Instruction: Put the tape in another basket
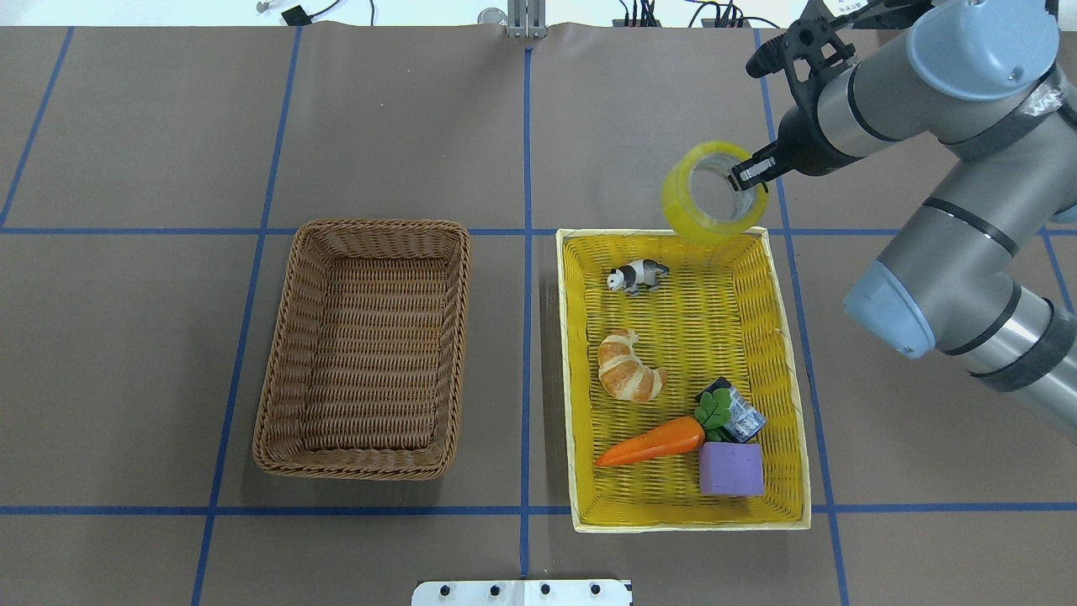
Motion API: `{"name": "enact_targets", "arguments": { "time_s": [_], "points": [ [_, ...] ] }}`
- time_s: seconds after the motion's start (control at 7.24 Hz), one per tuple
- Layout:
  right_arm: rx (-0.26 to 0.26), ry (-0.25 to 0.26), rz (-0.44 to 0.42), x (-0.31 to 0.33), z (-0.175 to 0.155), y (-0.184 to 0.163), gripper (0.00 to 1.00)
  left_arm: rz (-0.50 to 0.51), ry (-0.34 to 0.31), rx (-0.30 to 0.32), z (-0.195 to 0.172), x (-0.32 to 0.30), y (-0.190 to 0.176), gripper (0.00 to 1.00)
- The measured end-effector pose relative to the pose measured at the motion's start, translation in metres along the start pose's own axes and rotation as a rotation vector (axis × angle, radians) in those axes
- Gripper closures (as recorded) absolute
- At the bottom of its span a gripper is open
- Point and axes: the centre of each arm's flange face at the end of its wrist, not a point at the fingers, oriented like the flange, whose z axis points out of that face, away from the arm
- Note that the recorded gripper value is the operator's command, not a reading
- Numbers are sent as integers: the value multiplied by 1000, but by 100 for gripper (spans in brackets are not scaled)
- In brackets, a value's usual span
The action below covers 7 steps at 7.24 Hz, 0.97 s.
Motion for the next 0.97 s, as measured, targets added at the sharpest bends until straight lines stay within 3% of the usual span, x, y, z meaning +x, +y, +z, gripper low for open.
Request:
{"name": "enact_targets", "arguments": {
  "time_s": [0.14,0.41,0.83,0.97],
  "points": [
    [72,-47,72,-15,-5,-8,100,-59,79,38,22,44,-18,1],
    [182,-152,104,-46,8,-12,100,-166,246,94,51,140,-70,1],
    [366,-189,74,-140,31,-13,100,-256,463,169,73,279,-119,1],
    [398,-209,88,-169,30,-15,100,-269,508,197,81,320,-123,1]
  ]
}}
